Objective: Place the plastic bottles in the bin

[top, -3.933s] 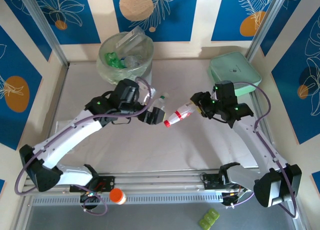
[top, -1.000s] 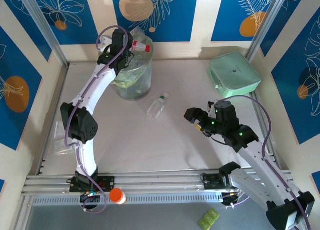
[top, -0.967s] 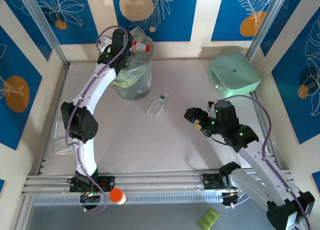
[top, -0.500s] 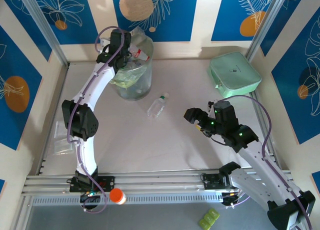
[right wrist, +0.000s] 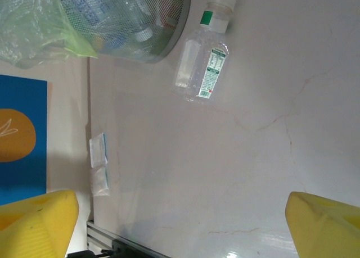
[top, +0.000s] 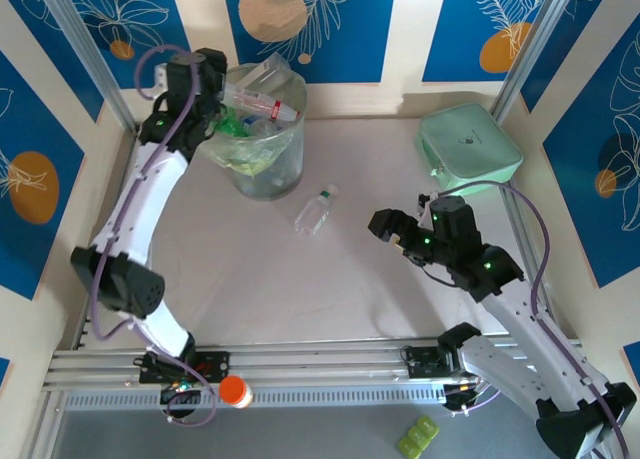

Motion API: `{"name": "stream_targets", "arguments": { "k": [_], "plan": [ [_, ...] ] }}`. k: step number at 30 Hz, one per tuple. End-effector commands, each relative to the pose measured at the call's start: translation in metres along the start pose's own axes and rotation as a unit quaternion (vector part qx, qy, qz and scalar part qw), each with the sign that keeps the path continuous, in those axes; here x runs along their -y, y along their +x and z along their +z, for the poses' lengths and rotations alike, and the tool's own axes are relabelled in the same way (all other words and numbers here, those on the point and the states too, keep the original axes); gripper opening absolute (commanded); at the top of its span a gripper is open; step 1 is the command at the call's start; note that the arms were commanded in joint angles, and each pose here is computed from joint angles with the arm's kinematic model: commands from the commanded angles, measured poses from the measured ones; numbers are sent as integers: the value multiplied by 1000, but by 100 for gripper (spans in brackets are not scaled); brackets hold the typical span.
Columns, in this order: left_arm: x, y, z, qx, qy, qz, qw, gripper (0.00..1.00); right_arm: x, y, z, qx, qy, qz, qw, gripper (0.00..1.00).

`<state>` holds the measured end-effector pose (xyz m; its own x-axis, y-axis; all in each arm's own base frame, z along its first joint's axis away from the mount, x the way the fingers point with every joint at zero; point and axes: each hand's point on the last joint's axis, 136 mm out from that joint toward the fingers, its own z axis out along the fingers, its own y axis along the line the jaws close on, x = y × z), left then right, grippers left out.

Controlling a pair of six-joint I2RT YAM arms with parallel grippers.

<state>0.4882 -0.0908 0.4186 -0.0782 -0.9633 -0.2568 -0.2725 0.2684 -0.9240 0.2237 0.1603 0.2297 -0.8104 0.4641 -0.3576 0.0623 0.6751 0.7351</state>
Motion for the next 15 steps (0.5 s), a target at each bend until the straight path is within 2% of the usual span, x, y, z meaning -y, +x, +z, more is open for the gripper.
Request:
{"name": "stream_targets", "arguments": {
  "k": [1,3,9,12,15],
  "plan": [
    [0,3,-32,-43,10,76,996,86,-4,-6,3,-7,18,-35,999,94],
    [-1,13,-50,-79,22,117,990,88,-7,-7,12,-22,27,-49,998,94],
    [-59,38,-105,-160,9,207,965,92,-10,-20,39,-52,92,-86,991,93],
    [-90,58,-123,-207,-32,287,935,94,-15,-29,54,-55,109,-84,989,92],
    [-120,70,-134,-238,-61,337,909,94,-22,-36,75,-66,117,-72,988,91]
  ]
}}
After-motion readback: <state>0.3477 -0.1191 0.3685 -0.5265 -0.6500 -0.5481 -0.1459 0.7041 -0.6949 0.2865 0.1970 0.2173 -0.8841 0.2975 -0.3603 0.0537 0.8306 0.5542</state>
